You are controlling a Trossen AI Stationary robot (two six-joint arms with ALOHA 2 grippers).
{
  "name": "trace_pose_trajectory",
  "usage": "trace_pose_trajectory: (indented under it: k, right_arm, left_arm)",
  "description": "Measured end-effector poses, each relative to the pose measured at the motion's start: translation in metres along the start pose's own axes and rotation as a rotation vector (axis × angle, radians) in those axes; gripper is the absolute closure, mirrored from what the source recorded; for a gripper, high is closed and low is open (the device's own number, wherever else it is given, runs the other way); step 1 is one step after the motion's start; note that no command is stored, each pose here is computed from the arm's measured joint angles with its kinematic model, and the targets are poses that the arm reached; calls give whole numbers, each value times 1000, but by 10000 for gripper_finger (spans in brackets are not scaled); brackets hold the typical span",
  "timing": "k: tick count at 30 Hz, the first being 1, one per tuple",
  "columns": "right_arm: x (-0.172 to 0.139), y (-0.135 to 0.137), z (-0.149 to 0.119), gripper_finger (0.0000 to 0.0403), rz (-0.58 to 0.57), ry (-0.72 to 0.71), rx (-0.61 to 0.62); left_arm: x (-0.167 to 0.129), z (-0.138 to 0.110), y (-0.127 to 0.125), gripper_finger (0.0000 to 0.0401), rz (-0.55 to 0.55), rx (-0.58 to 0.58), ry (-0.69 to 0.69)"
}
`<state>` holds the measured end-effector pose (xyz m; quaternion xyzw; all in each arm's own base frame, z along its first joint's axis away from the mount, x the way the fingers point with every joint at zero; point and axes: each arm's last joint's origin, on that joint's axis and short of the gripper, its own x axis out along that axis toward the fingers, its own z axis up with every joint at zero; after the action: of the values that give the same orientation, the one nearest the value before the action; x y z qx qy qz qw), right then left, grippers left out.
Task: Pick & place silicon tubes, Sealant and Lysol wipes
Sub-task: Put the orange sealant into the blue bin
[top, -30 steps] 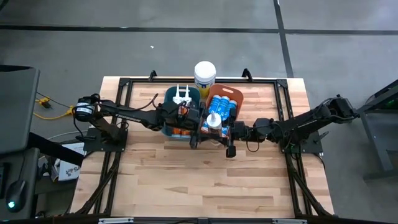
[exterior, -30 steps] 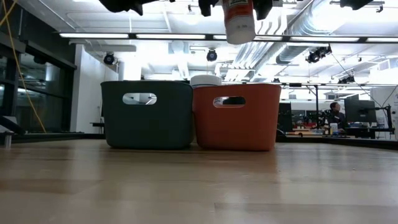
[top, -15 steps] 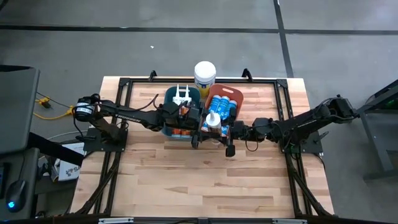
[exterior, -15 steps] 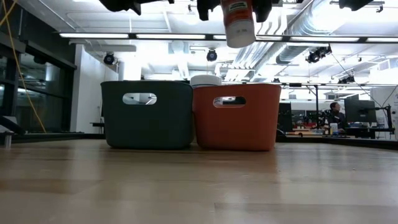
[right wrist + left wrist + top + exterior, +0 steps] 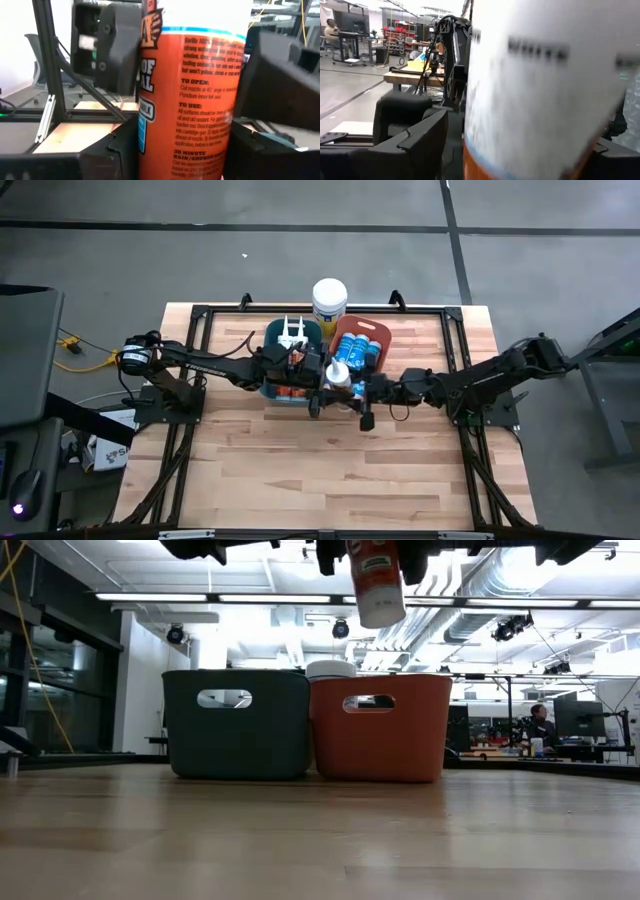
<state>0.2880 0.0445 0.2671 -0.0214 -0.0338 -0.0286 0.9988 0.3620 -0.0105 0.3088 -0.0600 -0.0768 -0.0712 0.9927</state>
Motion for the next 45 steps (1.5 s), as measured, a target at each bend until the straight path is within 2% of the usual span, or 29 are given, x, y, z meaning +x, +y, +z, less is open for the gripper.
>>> trace_pose_trajectory:
  k: [15, 18, 22, 24, 45]
  right_arm:
    - [4, -3, -2, 207, -10, -20, -3]
    - [4, -3, -3, 208, -12, -16, 6]
    - [4, -3, -3, 216, -14, -14, 33]
    - [4, -3, -3, 233, -18, -12, 31]
    - [3, -3, -5, 236, -28, 15, 42]
  left_arm:
    - [0, -3, 1, 114, 14, 23, 37]
    - [0, -4, 1, 144, 23, 26, 39]
    - [0, -3, 1, 216, 22, 49, 38]
    - [0, -3, 1, 236, 23, 49, 41]
    - [0, -5, 0, 239, -1, 65, 55]
